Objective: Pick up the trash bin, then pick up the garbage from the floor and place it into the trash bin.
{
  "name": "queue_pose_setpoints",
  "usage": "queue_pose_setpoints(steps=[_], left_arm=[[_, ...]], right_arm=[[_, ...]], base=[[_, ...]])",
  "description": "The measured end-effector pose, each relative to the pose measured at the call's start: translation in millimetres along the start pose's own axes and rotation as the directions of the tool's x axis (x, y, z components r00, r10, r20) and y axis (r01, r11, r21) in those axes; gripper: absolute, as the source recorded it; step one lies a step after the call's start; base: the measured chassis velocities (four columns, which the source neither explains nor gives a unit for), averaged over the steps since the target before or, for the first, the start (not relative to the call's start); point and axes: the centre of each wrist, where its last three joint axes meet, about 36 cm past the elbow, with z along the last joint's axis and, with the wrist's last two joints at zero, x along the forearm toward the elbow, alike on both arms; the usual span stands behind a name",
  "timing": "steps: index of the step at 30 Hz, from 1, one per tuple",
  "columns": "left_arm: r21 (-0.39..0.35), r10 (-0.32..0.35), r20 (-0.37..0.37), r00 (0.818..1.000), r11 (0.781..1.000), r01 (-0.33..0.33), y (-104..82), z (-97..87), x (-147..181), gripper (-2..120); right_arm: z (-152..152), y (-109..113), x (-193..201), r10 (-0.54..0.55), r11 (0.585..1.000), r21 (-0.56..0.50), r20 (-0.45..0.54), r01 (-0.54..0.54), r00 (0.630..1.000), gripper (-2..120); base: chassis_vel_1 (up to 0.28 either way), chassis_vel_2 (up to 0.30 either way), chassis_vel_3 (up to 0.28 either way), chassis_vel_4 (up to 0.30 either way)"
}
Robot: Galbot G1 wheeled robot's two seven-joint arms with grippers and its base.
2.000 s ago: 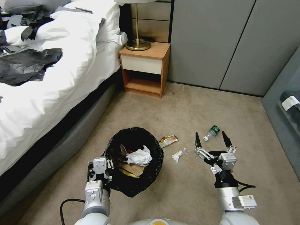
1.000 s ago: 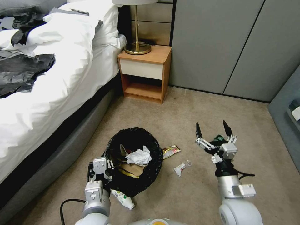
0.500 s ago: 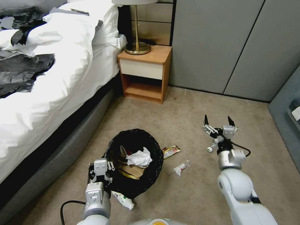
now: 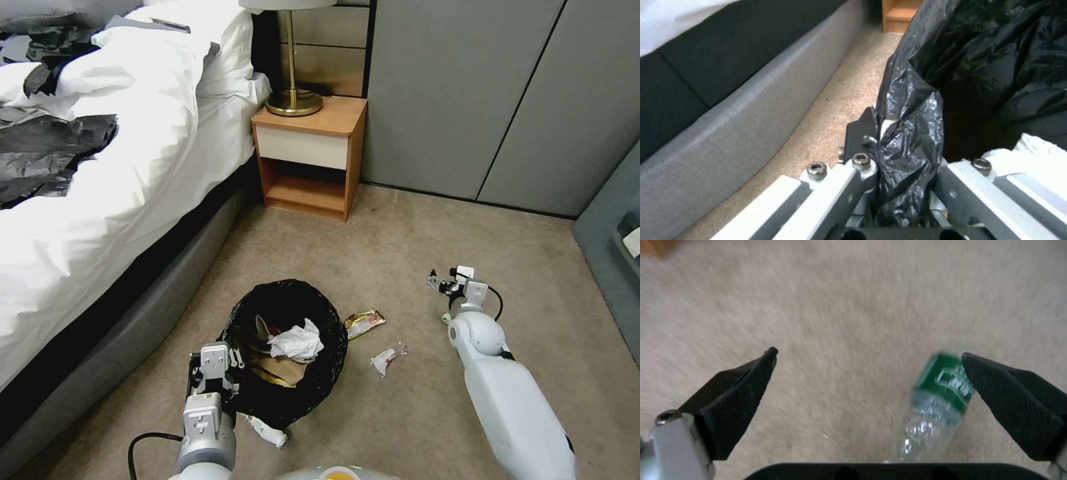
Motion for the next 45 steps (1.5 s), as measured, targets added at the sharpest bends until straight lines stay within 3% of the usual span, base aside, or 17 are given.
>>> queue_pose_setpoints(steps=[8,15,23,45], left_arm=[[-0.003,-0.001,-0.009,1.0,1.0,0.001,-0.4,2.0,0.0,3],[-0.009,-0.005,-0.023,1.0,1.0,0.005,-1.4,6.4,0.4,3],[-0.017,-0.004,-0.034,0.999,1.0,0.004,-3.9,10.3,1.8,3],[-0.015,-0.002,-0.027,1.0,1.0,0.002,-4.7,9.4,4.8,3]], right_arm=[[-1.7,-5.8,-51.3,0.055,0.996,0.072,-0.058,-0.051,0.997,100],[22.1,-26.5,-85.4,0.065,0.995,0.083,-0.124,-0.055,0.99,100],[29.5,-44.2,-86.5,0.078,0.995,0.076,-0.138,-0.068,0.987,100],[52.1,-43.9,-82.5,0.046,0.997,0.07,-0.169,-0.034,0.985,98]], base=[[0.0,0.0,0.0,0.0],[0.0,0.0,0.0,0.0],[0.0,0.0,0.0,0.0],[0.0,0.0,0.0,0.0]])
